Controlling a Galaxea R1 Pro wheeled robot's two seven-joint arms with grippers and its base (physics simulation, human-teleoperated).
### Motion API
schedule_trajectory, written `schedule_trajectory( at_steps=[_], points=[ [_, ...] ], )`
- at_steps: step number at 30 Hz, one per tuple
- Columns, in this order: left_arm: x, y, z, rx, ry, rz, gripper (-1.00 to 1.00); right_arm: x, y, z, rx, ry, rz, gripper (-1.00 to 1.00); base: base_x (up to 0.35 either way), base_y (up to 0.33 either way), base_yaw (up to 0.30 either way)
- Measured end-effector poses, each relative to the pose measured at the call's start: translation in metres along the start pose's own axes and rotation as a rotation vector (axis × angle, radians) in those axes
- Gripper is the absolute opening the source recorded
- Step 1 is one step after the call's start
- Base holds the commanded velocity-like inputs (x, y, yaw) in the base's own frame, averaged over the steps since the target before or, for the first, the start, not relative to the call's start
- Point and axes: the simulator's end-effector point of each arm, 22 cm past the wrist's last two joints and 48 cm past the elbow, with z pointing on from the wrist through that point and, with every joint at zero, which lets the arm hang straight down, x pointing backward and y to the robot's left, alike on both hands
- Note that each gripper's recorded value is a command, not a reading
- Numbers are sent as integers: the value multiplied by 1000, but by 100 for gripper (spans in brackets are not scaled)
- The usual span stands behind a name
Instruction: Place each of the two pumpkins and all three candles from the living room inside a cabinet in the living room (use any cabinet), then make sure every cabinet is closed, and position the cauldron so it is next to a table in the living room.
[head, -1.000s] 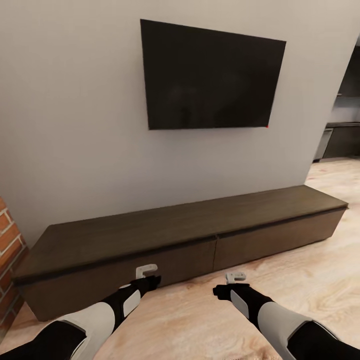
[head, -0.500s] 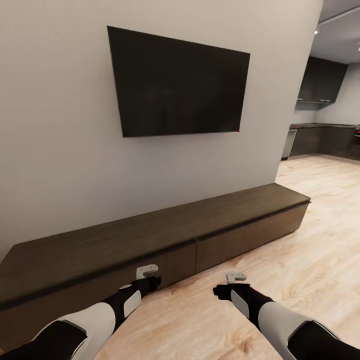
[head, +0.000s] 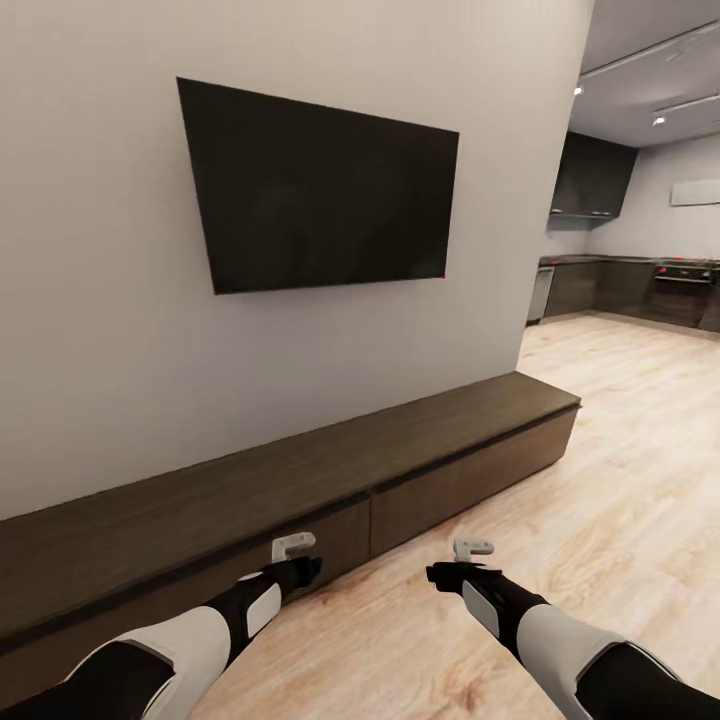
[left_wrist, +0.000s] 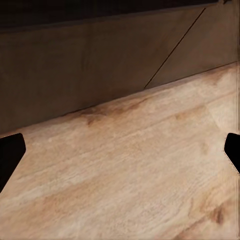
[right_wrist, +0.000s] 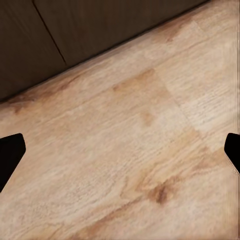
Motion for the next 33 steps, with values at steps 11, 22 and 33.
schedule_trajectory(
  at_steps=[11,22,33],
  points=[
    [-27,-9,-17,3,-15,2,100,-27,2,-19,-1,-16,0,100,0,0,-148],
    [-51,-14,-31,2,-24,2,100,-51,4,-36,-1,-25,0,100,0,0,-68],
    [-75,-22,-47,5,-34,4,100,-74,5,-54,-1,-36,-2,100,0,0,-204]
  ],
)
